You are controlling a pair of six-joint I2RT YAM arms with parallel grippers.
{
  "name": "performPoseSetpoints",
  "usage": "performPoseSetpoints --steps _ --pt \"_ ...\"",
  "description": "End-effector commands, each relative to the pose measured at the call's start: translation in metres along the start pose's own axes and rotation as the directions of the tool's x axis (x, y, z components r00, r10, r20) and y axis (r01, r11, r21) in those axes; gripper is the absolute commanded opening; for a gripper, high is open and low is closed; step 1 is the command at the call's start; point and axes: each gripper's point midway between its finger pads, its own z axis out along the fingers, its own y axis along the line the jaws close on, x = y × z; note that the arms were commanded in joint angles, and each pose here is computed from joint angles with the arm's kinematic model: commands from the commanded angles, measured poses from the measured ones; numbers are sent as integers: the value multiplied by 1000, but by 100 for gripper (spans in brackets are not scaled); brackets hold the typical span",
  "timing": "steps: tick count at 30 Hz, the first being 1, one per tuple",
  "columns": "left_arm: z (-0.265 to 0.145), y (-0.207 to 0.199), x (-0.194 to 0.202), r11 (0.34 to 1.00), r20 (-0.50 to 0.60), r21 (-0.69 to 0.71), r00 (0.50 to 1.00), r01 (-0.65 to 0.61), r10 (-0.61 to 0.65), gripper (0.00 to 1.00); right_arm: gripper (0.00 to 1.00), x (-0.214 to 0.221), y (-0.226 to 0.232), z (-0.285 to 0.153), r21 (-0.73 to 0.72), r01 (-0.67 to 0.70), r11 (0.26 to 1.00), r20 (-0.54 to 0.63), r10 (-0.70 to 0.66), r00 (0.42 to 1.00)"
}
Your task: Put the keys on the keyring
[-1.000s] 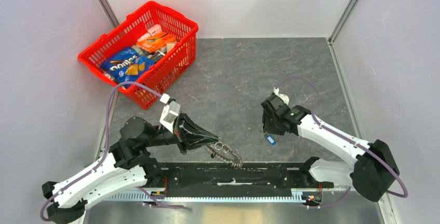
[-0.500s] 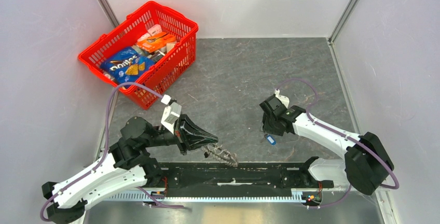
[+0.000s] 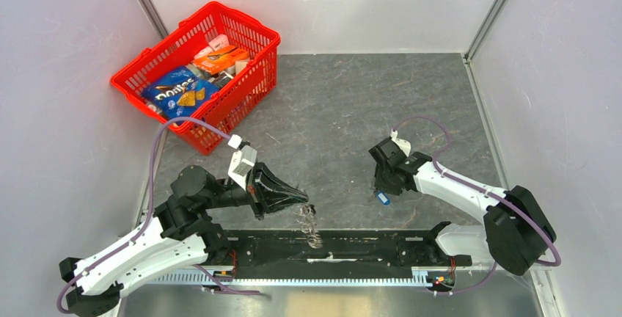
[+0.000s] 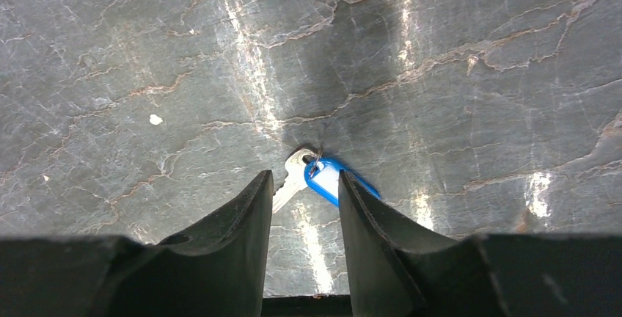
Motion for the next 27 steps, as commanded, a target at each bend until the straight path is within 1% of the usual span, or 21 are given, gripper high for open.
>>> performPoseSetpoints --steps 1,10,16,19,24,27 --pt "-1 -3 -14 998 51 4 997 -61 60 2 44 1 1 6 -3 -23 1000 2 23 1000" --pt "-3 -3 -15 998 54 -3 997 -61 62 2 34 4 1 12 0 -32 999 -5 32 999" --pt "-4 -3 -16 998 55 -5 996 -64 64 2 16 2 -1 14 7 -39 999 15 38 999" --pt "-5 -4 -16 998 56 -7 996 -64 64 2 0 0 -1 13 8 -36 999 22 36 999" --pt "-6 -4 -16 998 55 -7 996 -66 66 2 0 -5 2 2 -19 -16 1000 36 17 999" --pt "-6 -6 -16 998 55 -1 996 -63 63 2 0 -19 10 -24 -80 27 996 79 -21 997"
